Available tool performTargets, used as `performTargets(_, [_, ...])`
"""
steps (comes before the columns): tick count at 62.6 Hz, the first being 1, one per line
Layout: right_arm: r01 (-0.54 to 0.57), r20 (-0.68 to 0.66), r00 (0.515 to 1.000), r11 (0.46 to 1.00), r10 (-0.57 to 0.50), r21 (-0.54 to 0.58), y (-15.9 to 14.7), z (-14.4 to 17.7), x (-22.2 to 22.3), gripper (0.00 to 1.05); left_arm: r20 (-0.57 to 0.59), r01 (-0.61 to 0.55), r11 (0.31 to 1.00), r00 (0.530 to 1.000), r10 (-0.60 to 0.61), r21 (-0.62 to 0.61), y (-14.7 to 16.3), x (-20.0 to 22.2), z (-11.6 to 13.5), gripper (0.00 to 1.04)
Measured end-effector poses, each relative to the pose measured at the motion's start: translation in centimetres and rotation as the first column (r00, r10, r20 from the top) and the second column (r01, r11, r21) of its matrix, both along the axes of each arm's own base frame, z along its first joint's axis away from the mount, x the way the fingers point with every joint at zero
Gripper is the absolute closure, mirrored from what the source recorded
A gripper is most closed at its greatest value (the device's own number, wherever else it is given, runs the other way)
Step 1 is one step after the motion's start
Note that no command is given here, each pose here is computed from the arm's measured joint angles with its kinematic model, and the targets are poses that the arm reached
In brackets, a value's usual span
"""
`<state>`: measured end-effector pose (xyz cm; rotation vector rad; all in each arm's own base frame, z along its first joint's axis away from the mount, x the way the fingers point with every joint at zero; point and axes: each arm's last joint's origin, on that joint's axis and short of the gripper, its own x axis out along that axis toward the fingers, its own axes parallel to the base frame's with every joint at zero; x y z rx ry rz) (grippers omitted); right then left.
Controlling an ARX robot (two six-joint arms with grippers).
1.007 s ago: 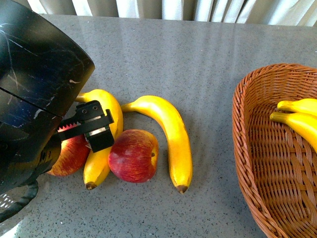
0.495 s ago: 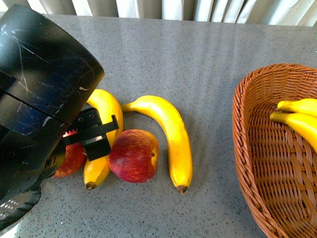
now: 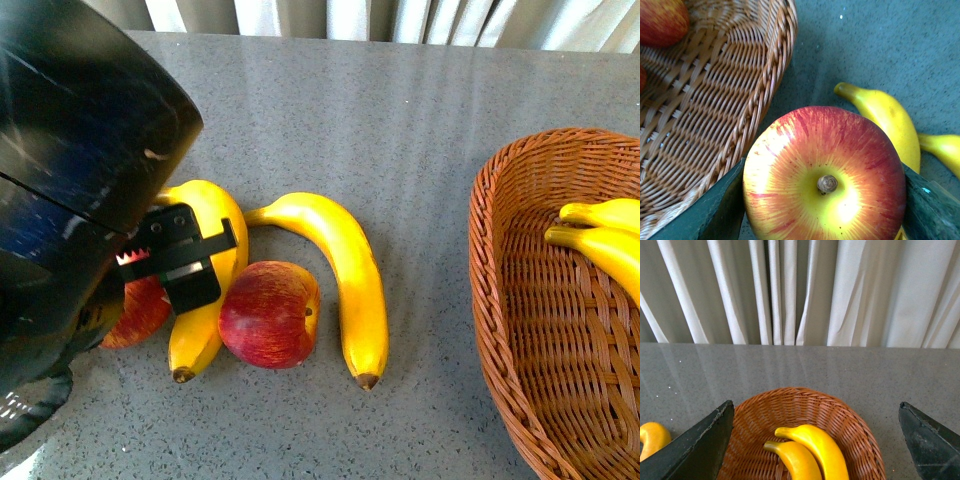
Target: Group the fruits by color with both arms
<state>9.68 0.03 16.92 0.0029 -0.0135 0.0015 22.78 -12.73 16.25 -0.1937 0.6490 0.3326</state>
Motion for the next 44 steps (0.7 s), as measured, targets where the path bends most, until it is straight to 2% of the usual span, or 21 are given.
performTargets(10, [0.0,0.0,1.0,1.0,0.0,0.0,0.0,0.0,0.0,0.09,0.012,-0.143,0.989,0.99,0.142,0.044,3.4,-0.4,1.0,0.33])
performTargets(17, [0.0,0.0,1.0,1.0,0.0,0.0,0.0,0.0,0.0,0.09,-0.047,-0.253,0.966,0.966,0.256,0.054,6.5,-1.3,-0.7,0.33])
performTargets(22, [0.0,0.0,1.0,1.0,0.0,0.0,0.0,0.0,0.0,0.09,-0.092,-0.288,0.957,0.953,0.29,0.027,7.6,-1.9,-2.1,0.32])
performTargets(30, [0.0,0.0,1.0,1.0,0.0,0.0,0.0,0.0,0.0,0.09,-0.103,-0.312,0.95,0.944,0.312,0.019,8.0,-2.0,-3.0,0.1])
performTargets(32, [0.0,0.0,1.0,1.0,0.0,0.0,0.0,0.0,0.0,0.09,-0.103,-0.312,0.95,0.944,0.313,0.02,8.1,-2.0,-3.1,0.07])
performTargets(44, [0.0,0.0,1.0,1.0,0.0,0.0,0.0,0.0,0.0,0.09,-0.088,-0.27,0.963,0.959,0.271,0.025,7.1,-1.8,-3.3,0.09])
